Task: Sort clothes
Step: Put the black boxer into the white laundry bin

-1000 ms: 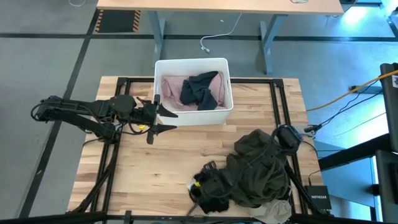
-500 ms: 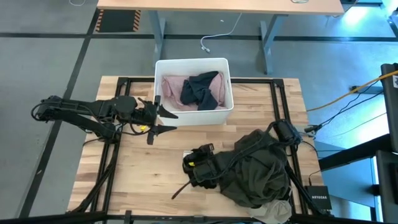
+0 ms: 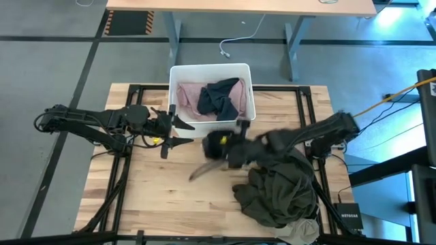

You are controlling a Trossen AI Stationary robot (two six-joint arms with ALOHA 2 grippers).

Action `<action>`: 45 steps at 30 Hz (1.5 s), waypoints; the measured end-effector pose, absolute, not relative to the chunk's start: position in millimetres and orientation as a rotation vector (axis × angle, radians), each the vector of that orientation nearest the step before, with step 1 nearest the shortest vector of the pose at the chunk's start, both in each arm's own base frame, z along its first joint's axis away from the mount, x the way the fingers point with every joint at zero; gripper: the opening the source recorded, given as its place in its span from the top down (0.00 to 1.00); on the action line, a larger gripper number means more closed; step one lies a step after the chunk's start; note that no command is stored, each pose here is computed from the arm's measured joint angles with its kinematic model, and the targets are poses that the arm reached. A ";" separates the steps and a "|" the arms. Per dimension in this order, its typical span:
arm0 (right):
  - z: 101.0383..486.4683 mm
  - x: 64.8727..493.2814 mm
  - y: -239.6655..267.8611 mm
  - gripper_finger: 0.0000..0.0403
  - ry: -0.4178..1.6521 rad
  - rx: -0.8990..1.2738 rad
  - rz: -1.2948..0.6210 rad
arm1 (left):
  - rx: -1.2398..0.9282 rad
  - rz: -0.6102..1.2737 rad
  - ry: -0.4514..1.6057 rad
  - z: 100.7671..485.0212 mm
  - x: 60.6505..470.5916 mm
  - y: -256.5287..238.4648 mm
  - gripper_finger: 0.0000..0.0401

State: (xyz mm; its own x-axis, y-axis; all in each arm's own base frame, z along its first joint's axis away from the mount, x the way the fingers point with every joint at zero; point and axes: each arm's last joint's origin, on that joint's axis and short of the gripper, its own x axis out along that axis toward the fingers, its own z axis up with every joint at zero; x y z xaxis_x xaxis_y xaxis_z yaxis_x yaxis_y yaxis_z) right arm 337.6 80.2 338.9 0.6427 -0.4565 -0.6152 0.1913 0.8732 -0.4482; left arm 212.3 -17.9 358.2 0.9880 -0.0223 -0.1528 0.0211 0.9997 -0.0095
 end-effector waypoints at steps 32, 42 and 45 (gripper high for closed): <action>382.5 342.3 -87.2 0.52 0.428 0.153 -0.659 | -0.037 -0.019 0.156 358.0 212.2 -17.9 0.52; 416.9 293.6 -64.1 0.30 0.516 0.203 -0.473 | -0.039 -0.019 0.161 357.6 212.2 -17.9 0.52; 433.9 280.2 -46.4 0.30 0.511 0.200 -0.419 | -0.038 -0.018 0.181 355.6 211.8 -17.9 0.52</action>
State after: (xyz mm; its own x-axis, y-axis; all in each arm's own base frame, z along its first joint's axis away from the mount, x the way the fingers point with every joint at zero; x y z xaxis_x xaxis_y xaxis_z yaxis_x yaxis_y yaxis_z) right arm 280.2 -46.4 433.9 0.7903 -0.3373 -0.5115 0.4355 0.8965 0.0817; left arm 211.8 -17.9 355.6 0.9835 -0.0217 -0.1797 0.0149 0.9991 -0.0393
